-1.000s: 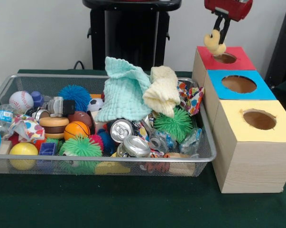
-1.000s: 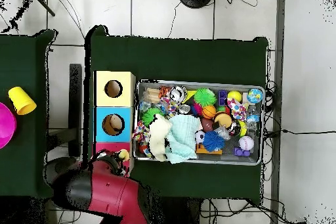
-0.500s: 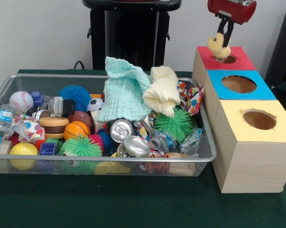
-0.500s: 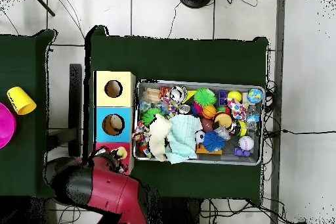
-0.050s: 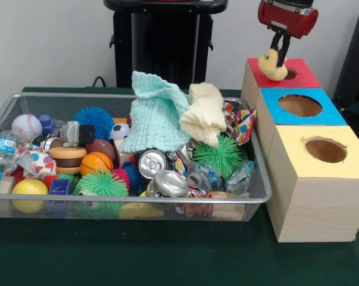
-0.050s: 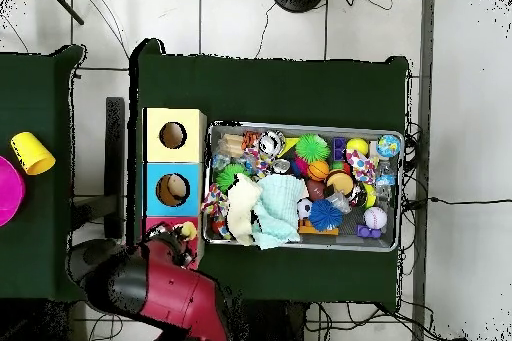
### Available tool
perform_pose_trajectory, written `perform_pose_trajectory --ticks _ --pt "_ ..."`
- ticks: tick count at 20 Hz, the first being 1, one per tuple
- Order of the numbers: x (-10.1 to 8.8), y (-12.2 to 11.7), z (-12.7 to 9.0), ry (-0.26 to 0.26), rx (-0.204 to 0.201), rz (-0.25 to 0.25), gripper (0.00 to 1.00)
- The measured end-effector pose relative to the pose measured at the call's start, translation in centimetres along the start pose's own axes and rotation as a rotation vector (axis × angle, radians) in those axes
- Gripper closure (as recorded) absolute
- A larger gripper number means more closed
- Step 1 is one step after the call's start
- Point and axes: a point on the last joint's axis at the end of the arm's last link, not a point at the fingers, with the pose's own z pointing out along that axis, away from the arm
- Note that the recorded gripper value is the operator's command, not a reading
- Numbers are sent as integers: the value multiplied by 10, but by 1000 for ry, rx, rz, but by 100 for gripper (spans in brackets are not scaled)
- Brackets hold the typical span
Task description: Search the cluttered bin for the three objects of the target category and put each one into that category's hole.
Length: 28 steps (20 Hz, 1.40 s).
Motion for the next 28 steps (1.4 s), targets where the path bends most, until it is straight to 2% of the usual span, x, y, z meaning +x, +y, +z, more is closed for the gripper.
perform_pose_trajectory --ticks 7,10,18,21,28 --pt "-3 -11 12 -29 -19 43 100" --pt "-3 -13 13 -26 -28 57 100" --pt "-3 -18 9 28 -46 116 100" --pt "5 -19 7 58 -51 137 100" --pt "34 -21 2 137 -50 152 100"
